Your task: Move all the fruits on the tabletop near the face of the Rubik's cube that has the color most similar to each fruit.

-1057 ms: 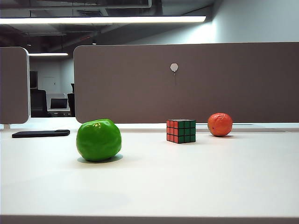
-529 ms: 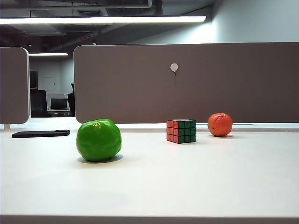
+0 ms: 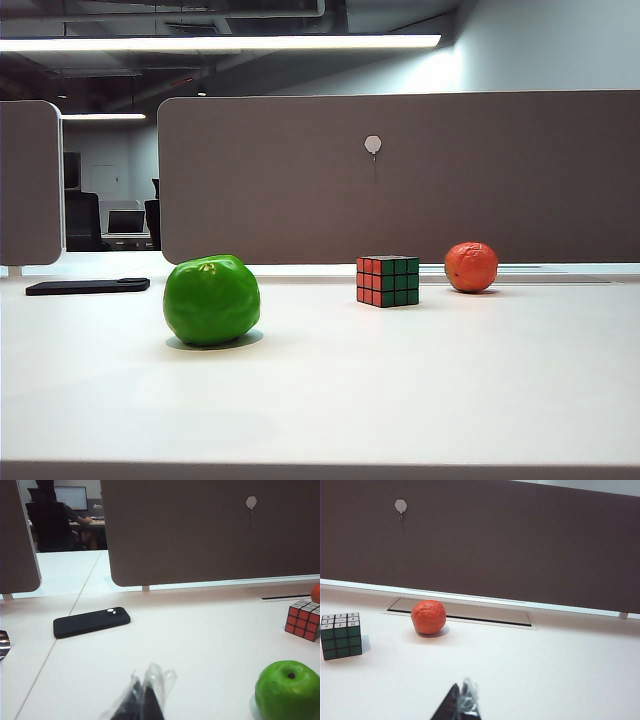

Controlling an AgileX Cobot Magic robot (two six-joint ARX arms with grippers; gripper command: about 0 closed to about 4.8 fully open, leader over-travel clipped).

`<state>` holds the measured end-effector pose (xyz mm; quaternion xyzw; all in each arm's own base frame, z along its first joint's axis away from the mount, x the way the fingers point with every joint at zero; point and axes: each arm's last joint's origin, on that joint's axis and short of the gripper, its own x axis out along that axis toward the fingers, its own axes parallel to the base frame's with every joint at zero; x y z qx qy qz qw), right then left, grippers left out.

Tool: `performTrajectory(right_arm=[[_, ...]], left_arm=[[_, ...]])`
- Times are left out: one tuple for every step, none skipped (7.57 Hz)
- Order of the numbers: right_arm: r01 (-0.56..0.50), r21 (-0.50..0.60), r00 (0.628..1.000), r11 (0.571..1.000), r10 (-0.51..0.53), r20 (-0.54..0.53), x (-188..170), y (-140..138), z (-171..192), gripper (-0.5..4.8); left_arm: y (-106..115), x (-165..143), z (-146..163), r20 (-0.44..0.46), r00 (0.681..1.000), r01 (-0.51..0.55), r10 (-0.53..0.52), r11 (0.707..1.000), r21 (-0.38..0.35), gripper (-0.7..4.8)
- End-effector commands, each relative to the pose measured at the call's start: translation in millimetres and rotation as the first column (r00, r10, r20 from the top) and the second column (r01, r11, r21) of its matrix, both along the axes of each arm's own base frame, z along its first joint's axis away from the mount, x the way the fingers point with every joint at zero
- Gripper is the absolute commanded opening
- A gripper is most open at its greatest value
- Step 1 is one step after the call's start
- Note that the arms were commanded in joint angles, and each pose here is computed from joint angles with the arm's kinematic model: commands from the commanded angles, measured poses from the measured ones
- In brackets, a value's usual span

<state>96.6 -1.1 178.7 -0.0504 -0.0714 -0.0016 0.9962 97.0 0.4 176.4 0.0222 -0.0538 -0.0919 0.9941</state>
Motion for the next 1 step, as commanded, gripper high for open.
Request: performTrajectory(right_arm=[[0.001, -0.002, 1.000, 1.000, -0.001, 0.014, -0.2, 0.0, 1.2, -0.01]], left_arm=[[-0.2, -0.2, 1.5, 0.013, 1.000, 0.006, -0.006, 1.000, 0.002, -0.05]])
